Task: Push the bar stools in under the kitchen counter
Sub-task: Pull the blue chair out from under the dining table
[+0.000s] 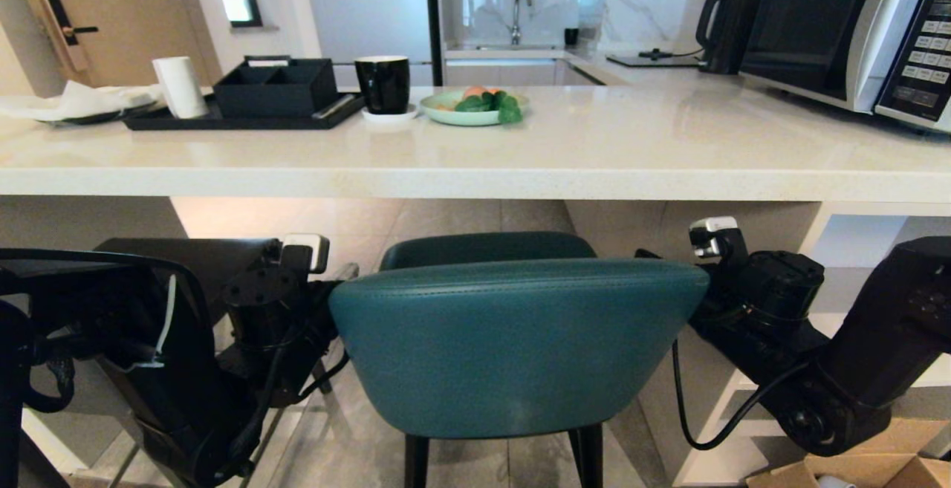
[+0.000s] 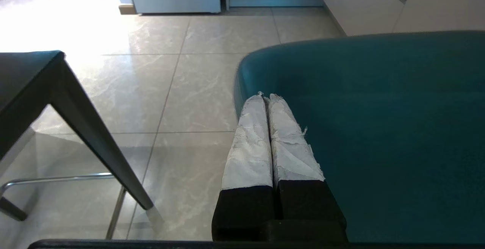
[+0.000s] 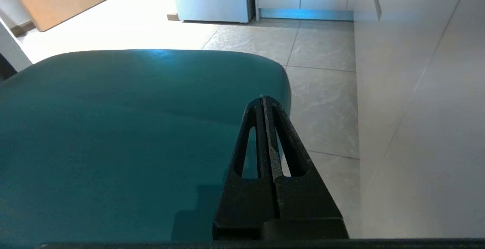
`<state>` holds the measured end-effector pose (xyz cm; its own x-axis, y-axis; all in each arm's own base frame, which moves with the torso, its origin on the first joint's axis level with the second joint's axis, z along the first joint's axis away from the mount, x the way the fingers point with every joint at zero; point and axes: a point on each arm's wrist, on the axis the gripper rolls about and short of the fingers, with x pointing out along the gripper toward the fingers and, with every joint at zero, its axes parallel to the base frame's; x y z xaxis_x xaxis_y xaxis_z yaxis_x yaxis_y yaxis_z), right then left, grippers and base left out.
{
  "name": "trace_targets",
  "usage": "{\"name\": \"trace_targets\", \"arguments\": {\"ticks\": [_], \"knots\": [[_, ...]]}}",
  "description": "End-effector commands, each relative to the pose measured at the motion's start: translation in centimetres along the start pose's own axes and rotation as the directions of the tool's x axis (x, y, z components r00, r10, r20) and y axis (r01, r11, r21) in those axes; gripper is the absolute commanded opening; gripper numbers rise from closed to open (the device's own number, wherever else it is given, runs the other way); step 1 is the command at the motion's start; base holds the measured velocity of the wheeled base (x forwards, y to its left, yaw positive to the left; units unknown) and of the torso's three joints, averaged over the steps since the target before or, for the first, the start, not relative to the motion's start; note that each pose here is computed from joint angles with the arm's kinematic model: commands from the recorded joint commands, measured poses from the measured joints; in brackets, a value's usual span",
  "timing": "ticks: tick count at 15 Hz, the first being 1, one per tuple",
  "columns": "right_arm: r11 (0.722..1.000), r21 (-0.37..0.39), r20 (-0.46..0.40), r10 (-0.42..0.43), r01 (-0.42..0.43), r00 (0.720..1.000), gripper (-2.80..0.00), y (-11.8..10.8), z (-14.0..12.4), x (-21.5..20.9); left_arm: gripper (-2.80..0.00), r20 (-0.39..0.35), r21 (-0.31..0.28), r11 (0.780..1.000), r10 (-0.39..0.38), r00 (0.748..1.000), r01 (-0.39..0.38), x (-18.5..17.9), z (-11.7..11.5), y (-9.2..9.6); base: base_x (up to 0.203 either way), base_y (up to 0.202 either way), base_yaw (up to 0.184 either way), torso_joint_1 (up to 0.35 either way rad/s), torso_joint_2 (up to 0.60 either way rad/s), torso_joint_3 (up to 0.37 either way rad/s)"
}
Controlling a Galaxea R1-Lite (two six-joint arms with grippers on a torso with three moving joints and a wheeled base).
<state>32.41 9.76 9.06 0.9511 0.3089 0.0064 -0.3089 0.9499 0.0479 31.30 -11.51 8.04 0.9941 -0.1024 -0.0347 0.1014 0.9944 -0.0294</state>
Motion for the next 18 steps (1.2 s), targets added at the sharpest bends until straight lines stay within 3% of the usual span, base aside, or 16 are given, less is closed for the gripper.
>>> {"name": "trace_targets", "arguments": {"ticks": [1,6,18], "knots": [[1.000,0.001,0.026,0.027,-0.027,0.999,-2.80,0.9,0.9,-0.7,-2.80,0.012,-0.004,1.000,0.004,1.000,-0.004,0.0,0.2,0.1,0.000,0.000,0.000,0.000,0.00,0.000],[0.998,0.003,0.015,0.058,-0.058,0.998,-2.80,2.9,1.6,-2.8,-2.80,0.011,-0.004,1.000,0.003,1.000,-0.003,-0.2,0.2,0.1,0.000,0.000,0.000,0.000,0.00,0.000],[0.998,0.004,-0.041,0.058,-0.058,0.997,-2.80,3.2,0.1,-3.0,-2.80,0.007,0.023,1.000,0.001,1.000,-0.001,-0.2,0.1,0.0,0.000,0.000,0.000,0.000,0.00,0.000]]}}
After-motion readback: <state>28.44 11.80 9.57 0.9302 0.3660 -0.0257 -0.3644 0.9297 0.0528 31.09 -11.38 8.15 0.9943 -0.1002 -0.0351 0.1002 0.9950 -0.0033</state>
